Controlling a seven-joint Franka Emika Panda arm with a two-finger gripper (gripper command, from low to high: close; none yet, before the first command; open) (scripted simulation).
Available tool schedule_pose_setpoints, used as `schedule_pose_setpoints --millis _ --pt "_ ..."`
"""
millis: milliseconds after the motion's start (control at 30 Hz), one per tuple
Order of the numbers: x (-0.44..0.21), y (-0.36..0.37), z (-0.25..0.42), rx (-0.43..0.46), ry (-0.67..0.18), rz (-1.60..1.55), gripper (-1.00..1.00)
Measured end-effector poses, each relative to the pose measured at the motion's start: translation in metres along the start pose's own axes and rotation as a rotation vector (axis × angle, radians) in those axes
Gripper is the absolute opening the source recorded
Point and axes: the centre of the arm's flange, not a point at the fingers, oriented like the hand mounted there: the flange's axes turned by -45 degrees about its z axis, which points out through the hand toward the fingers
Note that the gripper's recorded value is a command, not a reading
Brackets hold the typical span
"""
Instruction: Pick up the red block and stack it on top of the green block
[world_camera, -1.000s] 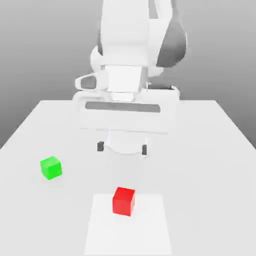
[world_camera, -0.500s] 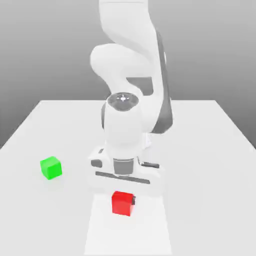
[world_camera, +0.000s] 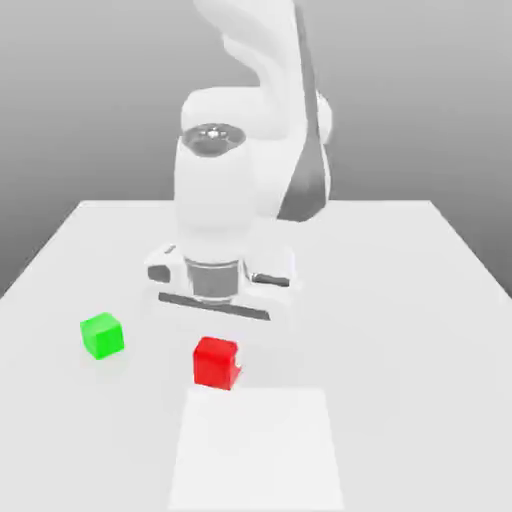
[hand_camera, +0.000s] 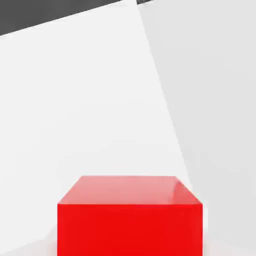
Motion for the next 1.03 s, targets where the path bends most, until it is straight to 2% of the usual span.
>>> schedule_pose_setpoints --millis 267,567,800,967,1000,1033 --pt "-0.022 0.106 -0.015 -0.015 -0.003 0.074 -1.0" --pt "-0.082 0.198 -0.018 0.016 -0.012 0.15 -1.0" --pt "-0.091 0.208 0.013 0.06 -0.006 0.156 -1.0" --pt "-0.094 0.209 0.044 0.041 -0.009 0.159 -1.0" --pt "-0.095 0.209 0.048 0.035 -0.011 0.159 1.0" --pt "-0.095 0.208 0.048 0.035 -0.011 0.156 1.0"
